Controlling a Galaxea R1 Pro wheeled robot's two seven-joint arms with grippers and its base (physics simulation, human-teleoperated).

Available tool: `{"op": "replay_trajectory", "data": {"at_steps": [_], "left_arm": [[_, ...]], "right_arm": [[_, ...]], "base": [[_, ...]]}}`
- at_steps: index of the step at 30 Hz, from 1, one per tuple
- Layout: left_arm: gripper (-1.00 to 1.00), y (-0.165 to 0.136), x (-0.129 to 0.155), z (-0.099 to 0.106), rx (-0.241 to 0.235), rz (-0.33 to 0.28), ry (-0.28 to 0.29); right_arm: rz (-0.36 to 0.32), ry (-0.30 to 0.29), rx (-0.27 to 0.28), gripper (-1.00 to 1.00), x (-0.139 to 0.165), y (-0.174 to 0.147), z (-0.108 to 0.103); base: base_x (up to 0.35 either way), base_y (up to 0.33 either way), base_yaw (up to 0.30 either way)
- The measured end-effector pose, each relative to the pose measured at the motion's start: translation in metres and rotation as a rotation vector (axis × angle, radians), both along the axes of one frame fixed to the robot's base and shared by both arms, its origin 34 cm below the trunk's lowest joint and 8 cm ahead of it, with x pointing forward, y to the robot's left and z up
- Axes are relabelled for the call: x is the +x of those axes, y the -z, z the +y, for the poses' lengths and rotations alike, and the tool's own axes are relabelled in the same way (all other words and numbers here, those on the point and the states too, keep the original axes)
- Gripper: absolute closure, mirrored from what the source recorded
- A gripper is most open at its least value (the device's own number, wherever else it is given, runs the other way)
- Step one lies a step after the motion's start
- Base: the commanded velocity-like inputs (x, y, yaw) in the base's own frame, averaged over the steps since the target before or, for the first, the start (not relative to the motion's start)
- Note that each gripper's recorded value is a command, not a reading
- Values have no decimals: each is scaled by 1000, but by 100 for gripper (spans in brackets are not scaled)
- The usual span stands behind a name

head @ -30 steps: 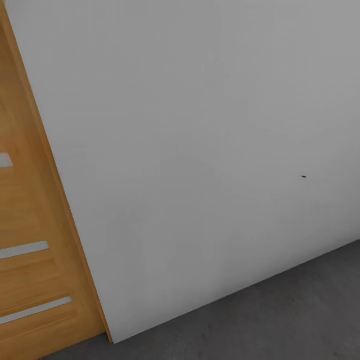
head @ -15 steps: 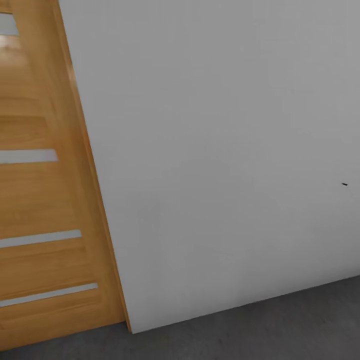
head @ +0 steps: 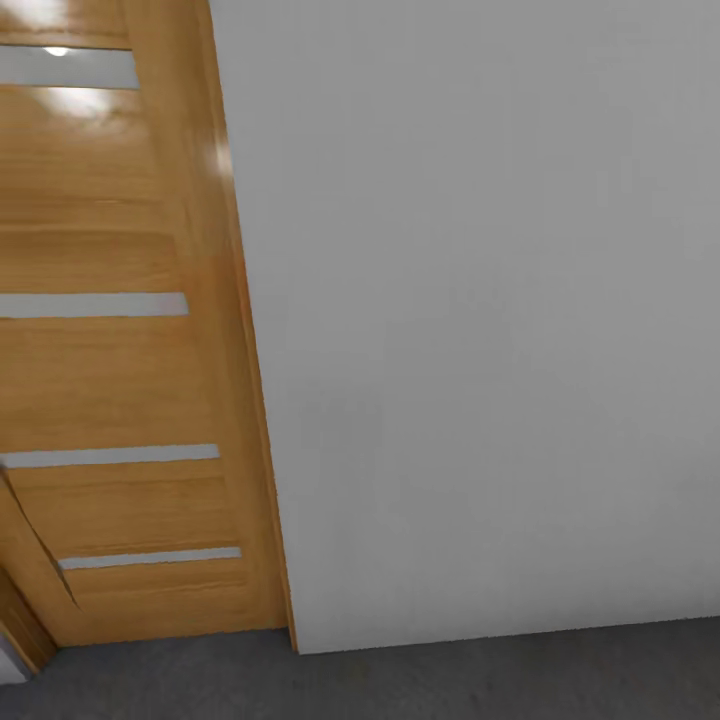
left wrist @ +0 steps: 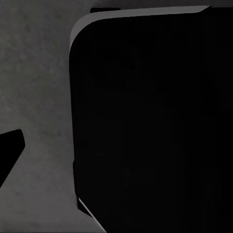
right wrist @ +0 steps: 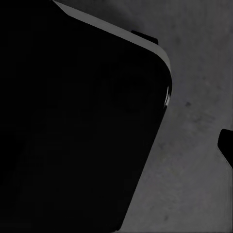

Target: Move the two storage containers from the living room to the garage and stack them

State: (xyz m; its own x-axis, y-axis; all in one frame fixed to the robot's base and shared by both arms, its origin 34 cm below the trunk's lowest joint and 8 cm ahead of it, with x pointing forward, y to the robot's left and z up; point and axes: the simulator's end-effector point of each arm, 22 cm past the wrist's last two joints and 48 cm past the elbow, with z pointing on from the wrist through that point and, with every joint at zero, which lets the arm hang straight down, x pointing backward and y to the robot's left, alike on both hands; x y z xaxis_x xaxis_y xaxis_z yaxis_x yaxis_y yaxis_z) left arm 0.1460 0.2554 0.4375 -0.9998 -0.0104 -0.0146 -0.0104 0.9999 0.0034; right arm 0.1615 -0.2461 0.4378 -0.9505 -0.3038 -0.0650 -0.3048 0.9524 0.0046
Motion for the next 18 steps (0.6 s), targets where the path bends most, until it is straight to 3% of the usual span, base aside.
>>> {"op": "replay_trajectory", "data": {"at_steps": [18], "left_arm": [[-100,0,0,1,2,-1,-5]], "right_arm": [[0,1,0,-100,0,0,0]], "base": [[0,0,294]]}}
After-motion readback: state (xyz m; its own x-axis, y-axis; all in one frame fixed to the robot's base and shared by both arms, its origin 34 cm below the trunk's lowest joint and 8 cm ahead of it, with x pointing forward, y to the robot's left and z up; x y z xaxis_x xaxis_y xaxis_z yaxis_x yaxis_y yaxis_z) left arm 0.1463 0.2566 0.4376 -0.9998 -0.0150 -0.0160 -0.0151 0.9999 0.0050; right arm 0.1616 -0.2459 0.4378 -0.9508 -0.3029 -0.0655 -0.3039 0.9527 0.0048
